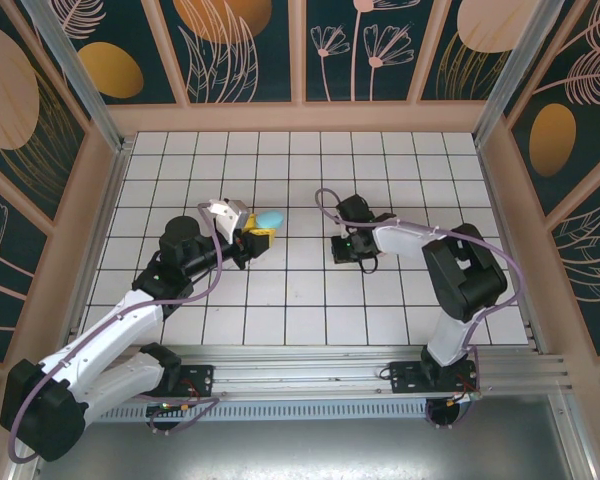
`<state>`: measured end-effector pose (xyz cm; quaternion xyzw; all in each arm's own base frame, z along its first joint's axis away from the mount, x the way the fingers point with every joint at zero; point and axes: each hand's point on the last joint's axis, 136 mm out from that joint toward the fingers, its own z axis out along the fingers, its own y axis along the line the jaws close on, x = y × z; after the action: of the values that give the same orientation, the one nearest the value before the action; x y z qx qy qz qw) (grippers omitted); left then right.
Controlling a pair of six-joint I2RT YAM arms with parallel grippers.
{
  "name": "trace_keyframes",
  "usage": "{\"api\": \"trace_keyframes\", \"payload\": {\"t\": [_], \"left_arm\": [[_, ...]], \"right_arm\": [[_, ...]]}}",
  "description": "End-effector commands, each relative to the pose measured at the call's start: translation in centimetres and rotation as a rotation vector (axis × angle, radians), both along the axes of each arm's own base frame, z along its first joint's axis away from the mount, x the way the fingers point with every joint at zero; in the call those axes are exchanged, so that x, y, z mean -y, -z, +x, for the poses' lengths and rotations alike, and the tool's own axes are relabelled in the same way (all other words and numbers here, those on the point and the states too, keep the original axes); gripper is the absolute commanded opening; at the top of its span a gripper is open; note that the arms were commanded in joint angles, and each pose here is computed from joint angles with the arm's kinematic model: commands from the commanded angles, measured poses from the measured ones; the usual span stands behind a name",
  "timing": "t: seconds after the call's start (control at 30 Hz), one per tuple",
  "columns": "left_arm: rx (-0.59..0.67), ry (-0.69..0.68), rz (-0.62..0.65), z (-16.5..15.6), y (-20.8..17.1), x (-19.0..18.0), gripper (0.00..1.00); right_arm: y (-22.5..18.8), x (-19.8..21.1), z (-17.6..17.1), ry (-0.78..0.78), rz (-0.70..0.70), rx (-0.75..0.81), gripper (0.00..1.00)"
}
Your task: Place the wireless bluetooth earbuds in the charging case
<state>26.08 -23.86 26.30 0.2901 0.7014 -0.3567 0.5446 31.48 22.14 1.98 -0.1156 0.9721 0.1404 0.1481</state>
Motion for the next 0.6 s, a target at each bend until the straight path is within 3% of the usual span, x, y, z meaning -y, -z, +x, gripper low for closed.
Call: {"api": "trace_keyframes", "payload": {"t": [0.0,0.37,0.57], "left_arm": [[0.047,0.010,-0.042,-0.3,-1.8,0.1,0.00],[0.048,0.000,-0.036,-0.4,-1.6,-0.1,0.00],[0.048,-0.007,-0.033,-0.3,-1.6,-0.2,0.00]], "right_arm": [[-0.6,-2.1,0.6,-0.027,0.034,0.012,0.10],[-1.1,-4.5,3.2,-0.051,0.054,0.027,0.09],[-4.1,-5.5,3.7,-0.062,0.120,0.056,0.08]]}}
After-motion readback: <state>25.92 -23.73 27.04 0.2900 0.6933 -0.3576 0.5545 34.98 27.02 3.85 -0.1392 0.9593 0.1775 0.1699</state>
